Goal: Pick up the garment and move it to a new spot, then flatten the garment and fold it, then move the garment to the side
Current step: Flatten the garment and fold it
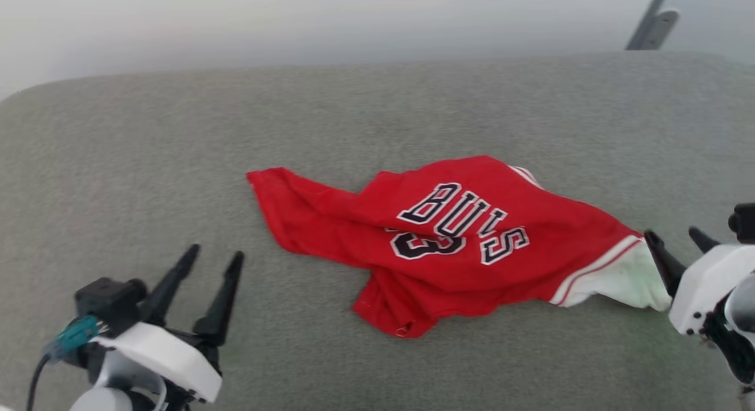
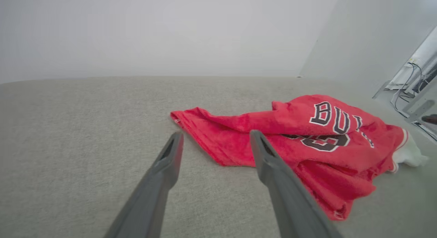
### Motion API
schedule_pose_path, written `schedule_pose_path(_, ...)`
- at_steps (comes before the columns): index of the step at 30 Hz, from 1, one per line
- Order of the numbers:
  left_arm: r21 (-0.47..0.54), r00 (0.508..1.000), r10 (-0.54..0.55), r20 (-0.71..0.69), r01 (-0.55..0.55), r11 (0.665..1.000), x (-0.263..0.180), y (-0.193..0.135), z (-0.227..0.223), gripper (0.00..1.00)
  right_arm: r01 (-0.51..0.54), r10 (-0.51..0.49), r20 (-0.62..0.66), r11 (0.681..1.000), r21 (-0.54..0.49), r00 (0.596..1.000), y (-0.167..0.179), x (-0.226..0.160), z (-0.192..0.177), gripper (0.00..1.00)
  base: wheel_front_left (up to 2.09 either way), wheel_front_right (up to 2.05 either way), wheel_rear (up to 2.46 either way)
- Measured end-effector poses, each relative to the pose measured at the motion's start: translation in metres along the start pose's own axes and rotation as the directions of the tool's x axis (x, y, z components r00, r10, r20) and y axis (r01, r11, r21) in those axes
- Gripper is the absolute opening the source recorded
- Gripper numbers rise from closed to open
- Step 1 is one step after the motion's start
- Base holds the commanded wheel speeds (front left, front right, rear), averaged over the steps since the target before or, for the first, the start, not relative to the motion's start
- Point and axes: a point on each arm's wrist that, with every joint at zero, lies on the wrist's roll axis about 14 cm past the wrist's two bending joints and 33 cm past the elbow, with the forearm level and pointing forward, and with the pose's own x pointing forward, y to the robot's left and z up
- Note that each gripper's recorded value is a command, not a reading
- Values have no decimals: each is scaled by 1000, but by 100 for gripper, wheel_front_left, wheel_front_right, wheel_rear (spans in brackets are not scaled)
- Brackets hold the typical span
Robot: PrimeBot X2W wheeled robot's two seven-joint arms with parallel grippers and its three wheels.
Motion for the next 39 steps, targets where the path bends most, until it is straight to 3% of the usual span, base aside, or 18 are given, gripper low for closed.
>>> schedule_pose_path(5, -40, 981, -127, -149, 123, 992, 15, -37, -21, 100, 15, -20, 181, 999, 30, 983, 3, -21, 32, 100, 0, 0, 0)
schedule_pose_path(12, -91, 895, -266, -358, 250, 964, 28, -87, -57, 100, 47, -78, 407, 995, 84, 910, 6, -54, 63, 100, 0, 0, 0)
schedule_pose_path(15, -91, 855, -273, -442, 260, 961, 33, -95, -73, 100, 67, -107, 458, 992, 103, 883, 6, -63, 64, 100, 0, 0, 0)
schedule_pose_path(18, -77, 811, -272, -518, 273, 959, 37, -100, -89, 100, 79, -124, 480, 990, 113, 869, 7, -68, 62, 100, 0, 0, 0)
schedule_pose_path(25, -24, 718, -241, -653, 298, 954, 49, -106, -121, 100, 84, -138, 450, 987, 137, 882, 10, -65, 43, 100, 0, 0, 0)
schedule_pose_path(32, 76, 667, -168, -726, 321, 944, 62, -101, -140, 100, 79, -137, 426, 985, 151, 894, 12, -56, 34, 100, 0, 0, 0)
schedule_pose_path(33, 82, 661, -162, -733, 322, 943, 63, -101, -142, 91, 75, -134, 427, 986, 152, 894, 13, -54, 34, 100, 0, 0, 0)
schedule_pose_path(34, 77, 654, -159, -740, 317, 945, 63, -101, -144, 20, 66, -129, 432, 985, 158, 892, 15, -53, 35, 100, 0, 0, 0)
schedule_pose_path(35, 78, 649, -155, -745, 315, 946, 63, -101, -144, 0, 62, -125, 435, 986, 157, 892, 16, -52, 37, 100, 0, 0, 0)
schedule_pose_path(39, 75, 629, -138, -765, 299, 951, 61, -94, -144, 0, 54, -119, 442, 986, 158, 889, 18, -49, 38, 100, 0, 0, 0)
